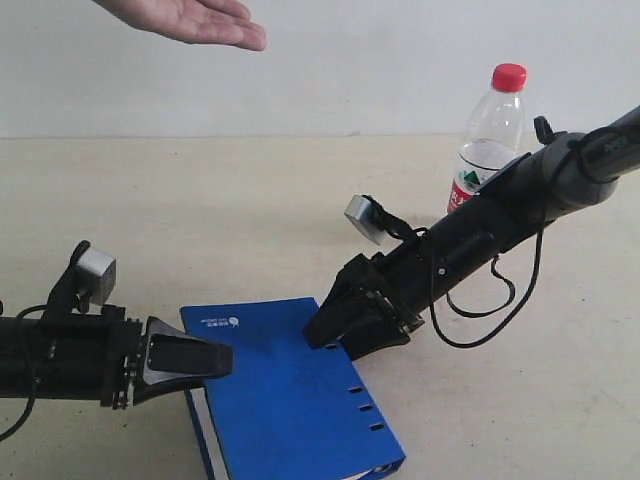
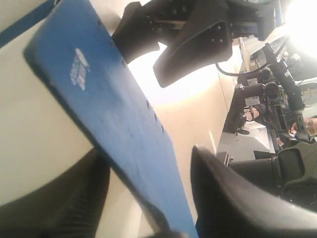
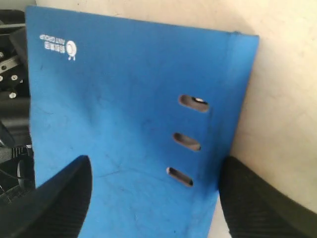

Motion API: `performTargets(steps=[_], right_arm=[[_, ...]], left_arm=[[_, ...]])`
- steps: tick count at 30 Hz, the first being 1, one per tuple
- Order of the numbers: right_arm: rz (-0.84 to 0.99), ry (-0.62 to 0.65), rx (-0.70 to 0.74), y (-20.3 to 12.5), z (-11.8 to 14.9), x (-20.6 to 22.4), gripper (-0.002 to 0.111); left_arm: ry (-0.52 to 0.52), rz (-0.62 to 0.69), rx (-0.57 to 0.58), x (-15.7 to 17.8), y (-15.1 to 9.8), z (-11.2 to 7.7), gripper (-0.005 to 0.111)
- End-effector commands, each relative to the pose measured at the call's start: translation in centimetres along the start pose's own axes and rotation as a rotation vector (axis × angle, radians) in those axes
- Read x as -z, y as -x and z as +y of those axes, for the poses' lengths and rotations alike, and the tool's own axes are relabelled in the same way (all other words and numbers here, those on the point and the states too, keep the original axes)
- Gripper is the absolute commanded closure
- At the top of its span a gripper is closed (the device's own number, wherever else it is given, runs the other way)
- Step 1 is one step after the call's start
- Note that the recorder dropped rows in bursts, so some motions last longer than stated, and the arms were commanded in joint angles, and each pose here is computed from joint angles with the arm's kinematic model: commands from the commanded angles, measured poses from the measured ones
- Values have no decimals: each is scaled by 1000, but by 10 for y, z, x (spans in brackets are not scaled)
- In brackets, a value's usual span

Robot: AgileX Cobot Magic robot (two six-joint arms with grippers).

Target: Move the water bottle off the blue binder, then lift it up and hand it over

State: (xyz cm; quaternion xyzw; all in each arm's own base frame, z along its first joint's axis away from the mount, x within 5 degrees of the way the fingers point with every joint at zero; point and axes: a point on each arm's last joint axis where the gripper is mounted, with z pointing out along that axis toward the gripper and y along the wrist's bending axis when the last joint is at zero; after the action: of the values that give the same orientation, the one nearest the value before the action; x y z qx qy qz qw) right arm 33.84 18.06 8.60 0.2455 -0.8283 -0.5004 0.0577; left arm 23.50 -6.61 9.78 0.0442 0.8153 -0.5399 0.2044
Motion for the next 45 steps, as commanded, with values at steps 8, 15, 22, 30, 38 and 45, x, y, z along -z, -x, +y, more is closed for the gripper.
performTargets(steps=[8,15,22,30,38,45], right_arm=[[25,-23,4,-4,-8,-7,43],[24,-21,19,-4,-8,-7,43],[14,-16,15,-3,-8,-7,43],[8,-13,13,-3,-7,-7,43],[4,-24,38,-1,0,-2,43],[15,-62,109,1,18,11,43]], left_arm=[[100,39,34,-4,-7,18,89],[-22,10,40,-5,-4,9,60],[41,24,77,-6,-5,15,48],[21,61,46,-23,7,13,79],[-74,69,-95,-37,17,6,102],[-91,95,-219,-36,18,2,102]])
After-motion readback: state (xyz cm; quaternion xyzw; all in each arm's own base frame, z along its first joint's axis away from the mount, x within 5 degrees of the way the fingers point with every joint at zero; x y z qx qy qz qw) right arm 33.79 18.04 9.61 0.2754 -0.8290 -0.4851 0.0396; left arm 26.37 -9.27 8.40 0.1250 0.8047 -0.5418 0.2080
